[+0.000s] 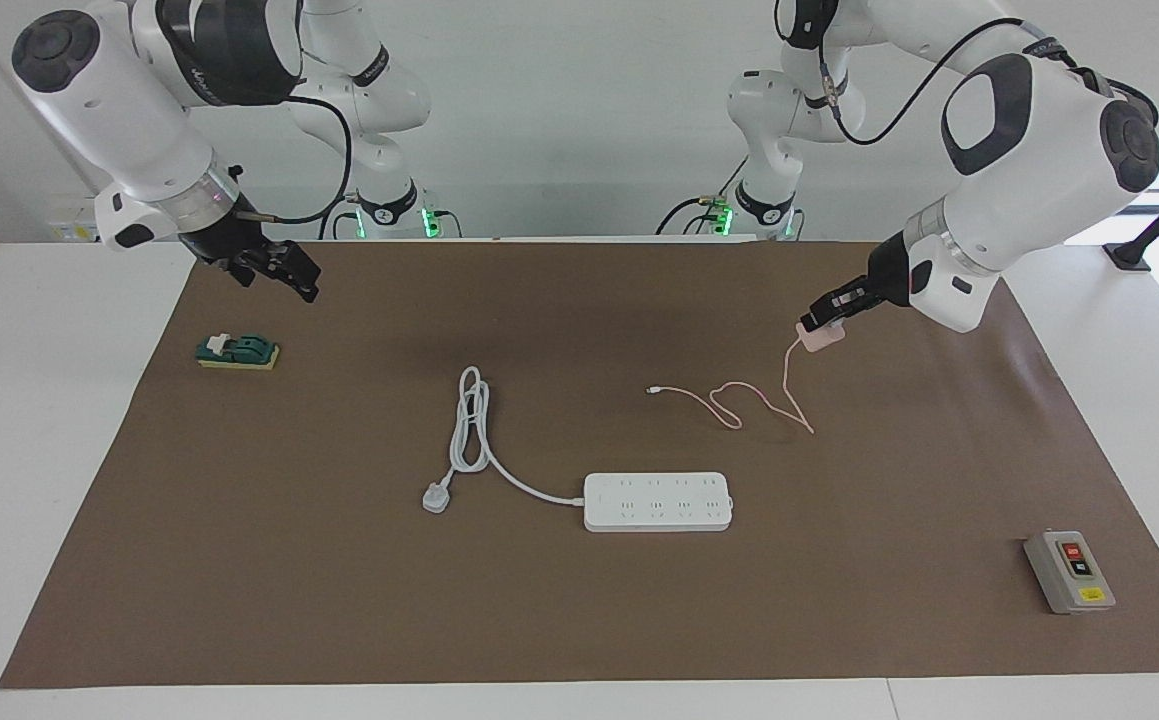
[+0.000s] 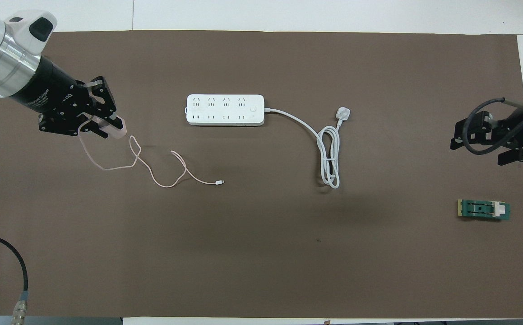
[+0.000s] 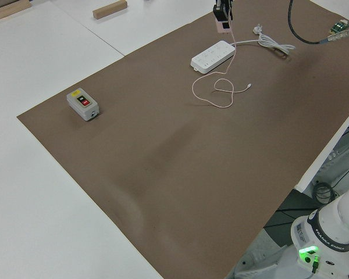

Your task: Plug charger into power strip

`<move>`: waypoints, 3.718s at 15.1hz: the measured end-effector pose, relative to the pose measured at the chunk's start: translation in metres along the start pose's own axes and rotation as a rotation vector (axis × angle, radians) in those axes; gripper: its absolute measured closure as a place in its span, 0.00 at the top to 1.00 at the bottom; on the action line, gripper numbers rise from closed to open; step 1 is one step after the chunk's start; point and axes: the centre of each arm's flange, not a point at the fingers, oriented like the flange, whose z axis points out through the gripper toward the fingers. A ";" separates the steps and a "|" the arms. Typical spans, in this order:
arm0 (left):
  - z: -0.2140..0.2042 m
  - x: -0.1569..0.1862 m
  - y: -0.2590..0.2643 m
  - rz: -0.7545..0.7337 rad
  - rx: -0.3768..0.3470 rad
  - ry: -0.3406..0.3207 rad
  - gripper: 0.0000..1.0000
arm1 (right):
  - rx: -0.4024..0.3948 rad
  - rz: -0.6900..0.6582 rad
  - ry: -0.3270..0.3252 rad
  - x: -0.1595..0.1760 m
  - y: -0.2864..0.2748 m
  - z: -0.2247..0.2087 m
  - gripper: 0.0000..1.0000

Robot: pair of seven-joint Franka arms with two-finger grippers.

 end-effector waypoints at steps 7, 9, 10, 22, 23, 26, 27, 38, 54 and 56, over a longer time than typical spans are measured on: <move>-0.004 0.010 0.008 -0.131 0.063 0.177 0.31 | -0.056 -0.124 0.017 0.003 0.017 -0.005 1.00; 0.007 0.007 0.027 -0.238 0.080 0.219 0.31 | -0.056 -0.146 0.017 0.004 0.021 -0.006 1.00; 0.016 0.007 0.036 -0.281 0.083 0.226 0.31 | -0.055 -0.151 0.018 0.004 0.021 -0.006 1.00; 0.142 0.031 0.122 -0.820 0.054 0.365 0.31 | -0.055 -0.162 0.025 0.003 0.016 -0.010 1.00; 0.151 0.033 0.127 -0.868 0.048 0.386 0.31 | -0.055 -0.162 0.025 0.003 0.016 -0.010 1.00; 0.164 0.036 0.132 -0.982 0.033 0.416 0.31 | -0.055 -0.162 0.026 0.003 0.016 -0.010 1.00; 0.166 0.037 0.132 -1.012 0.026 0.419 0.31 | -0.055 -0.163 0.026 0.003 0.016 -0.010 1.00; 0.242 0.053 0.153 -1.007 0.043 0.434 0.31 | -0.055 -0.166 0.026 0.003 0.015 -0.010 1.00; 0.224 0.078 0.129 -0.913 0.021 0.353 0.31 | -0.056 -0.168 0.027 0.002 0.014 -0.010 1.00; 0.224 0.078 0.130 -0.913 0.021 0.352 0.31 | -0.056 -0.174 0.027 0.002 0.011 -0.010 1.00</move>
